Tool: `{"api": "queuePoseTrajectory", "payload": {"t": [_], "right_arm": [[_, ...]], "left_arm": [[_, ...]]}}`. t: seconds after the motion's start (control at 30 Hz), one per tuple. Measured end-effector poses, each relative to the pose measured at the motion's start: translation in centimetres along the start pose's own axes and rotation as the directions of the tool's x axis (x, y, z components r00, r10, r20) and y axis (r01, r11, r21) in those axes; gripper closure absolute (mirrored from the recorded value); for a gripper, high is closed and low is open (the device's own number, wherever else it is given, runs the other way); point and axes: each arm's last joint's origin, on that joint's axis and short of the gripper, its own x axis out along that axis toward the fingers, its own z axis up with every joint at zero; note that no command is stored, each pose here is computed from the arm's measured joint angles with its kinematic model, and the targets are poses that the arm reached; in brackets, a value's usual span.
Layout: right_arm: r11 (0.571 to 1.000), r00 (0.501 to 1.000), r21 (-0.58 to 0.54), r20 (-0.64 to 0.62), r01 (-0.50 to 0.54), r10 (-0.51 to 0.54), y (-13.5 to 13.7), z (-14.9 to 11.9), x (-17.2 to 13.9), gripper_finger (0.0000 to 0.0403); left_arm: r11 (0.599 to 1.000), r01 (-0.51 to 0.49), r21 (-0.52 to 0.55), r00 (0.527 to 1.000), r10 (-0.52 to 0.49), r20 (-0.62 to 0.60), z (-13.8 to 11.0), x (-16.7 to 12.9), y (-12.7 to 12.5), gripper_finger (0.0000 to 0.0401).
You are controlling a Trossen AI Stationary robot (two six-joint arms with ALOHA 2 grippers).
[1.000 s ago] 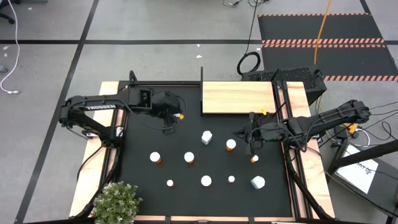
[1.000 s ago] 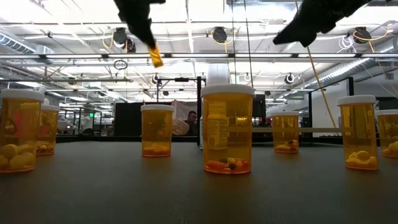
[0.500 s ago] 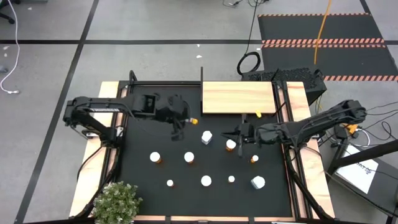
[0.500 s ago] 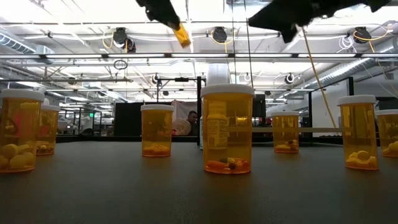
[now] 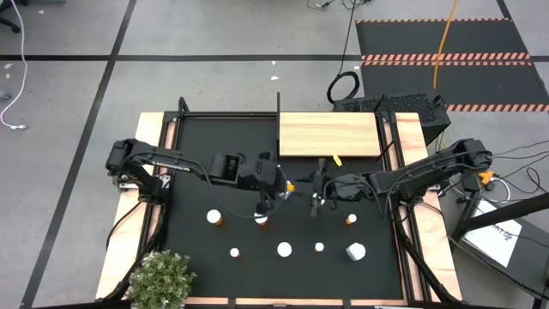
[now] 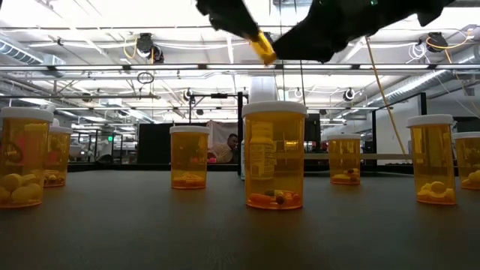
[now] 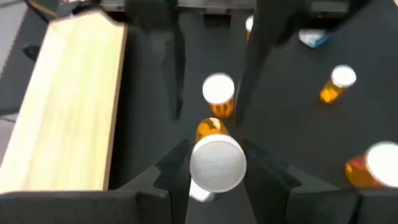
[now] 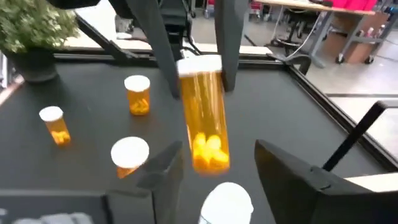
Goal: Pick and place medicine bottles onto shelf by color
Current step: Put the small orange pill bottle on the shelf
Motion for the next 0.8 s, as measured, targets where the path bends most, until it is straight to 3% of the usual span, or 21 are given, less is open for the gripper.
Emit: {"api": "queuePoseTrajectory", "payload": {"t": [0.3, 0.8], "right_arm": [[0.999, 1.0, -0.043, 0.002, 0.012, -0.012, 0.2, -0.8, 1.5, 0.0209], [0.998, 1.0, -0.059, -0.015, -0.006, 0.005, 0.2, -1.6, 2.4, 0.0304]], "left_arm": [[1.0, -0.007, 0.014, 1.0, 0.007, 0.009, 0.0, 0.7, 0.0, 0.027], [1.0, -0.004, 0.013, 1.0, 0.004, 0.024, 0.2, 0.7, -0.2, 0.0262]]}}
